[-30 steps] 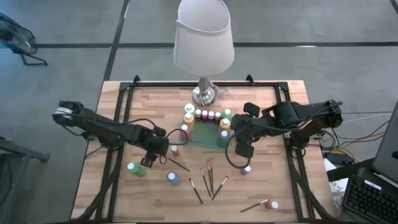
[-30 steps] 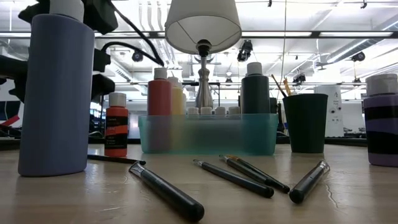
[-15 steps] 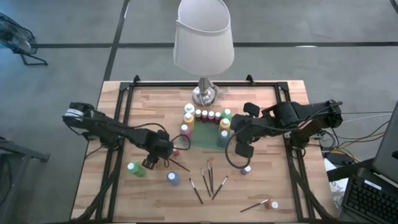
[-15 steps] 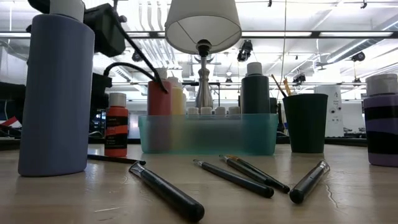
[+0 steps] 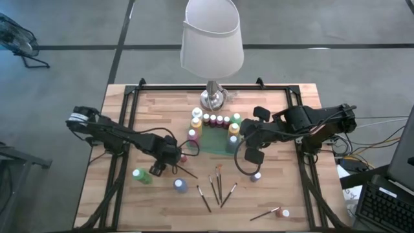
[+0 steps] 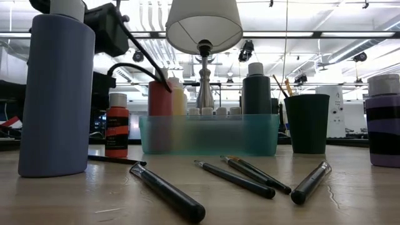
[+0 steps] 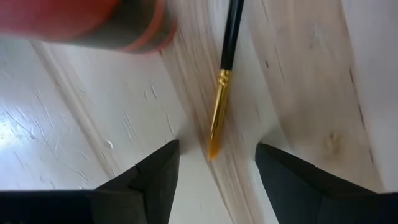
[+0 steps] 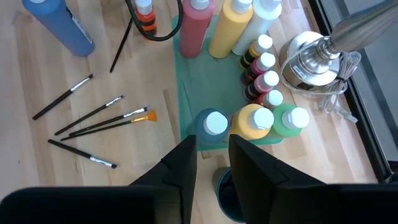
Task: Pick & Place Paint Supplies
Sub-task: Put the orange paint brush into the black cup
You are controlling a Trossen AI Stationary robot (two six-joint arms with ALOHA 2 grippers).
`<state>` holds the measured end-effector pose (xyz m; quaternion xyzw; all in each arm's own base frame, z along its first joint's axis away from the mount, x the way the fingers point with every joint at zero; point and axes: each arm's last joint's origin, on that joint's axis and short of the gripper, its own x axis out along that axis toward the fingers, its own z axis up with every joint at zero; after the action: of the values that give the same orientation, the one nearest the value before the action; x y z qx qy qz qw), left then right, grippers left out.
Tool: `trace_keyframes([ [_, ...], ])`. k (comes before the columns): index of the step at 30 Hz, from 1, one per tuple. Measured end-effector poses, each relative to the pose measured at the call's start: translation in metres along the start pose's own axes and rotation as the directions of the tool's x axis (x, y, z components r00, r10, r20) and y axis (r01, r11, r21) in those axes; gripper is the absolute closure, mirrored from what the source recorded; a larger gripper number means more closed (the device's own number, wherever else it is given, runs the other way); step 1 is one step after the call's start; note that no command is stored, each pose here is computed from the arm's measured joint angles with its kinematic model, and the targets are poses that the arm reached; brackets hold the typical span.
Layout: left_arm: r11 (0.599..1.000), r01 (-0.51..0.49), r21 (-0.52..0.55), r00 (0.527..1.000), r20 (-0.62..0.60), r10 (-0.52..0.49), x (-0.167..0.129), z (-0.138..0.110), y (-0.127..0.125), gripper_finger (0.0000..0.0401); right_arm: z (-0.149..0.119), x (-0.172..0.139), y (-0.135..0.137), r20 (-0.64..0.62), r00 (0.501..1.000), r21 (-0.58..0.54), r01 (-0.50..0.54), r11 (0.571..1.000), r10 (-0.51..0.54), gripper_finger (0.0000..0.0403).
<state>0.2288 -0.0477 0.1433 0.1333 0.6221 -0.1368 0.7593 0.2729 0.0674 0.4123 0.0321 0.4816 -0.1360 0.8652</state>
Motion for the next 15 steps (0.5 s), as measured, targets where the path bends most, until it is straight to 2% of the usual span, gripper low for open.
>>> trace_keyframes([
  [7,1.0,0.004,-0.01,1.0,0.019,-0.004,0.0004,0.0019,0.0001,0.0192,0.0,0.0,0.0,0.0,1.0,-0.002,0.001,1.0,-0.001,0.0332],
  [15,1.0,0.025,-0.012,0.999,0.024,-0.025,0.0002,0.0026,-0.0005,0.0268,-0.0001,0.0001,0.0,0.0,1.0,-0.002,0.001,1.0,-0.001,0.0338],
])
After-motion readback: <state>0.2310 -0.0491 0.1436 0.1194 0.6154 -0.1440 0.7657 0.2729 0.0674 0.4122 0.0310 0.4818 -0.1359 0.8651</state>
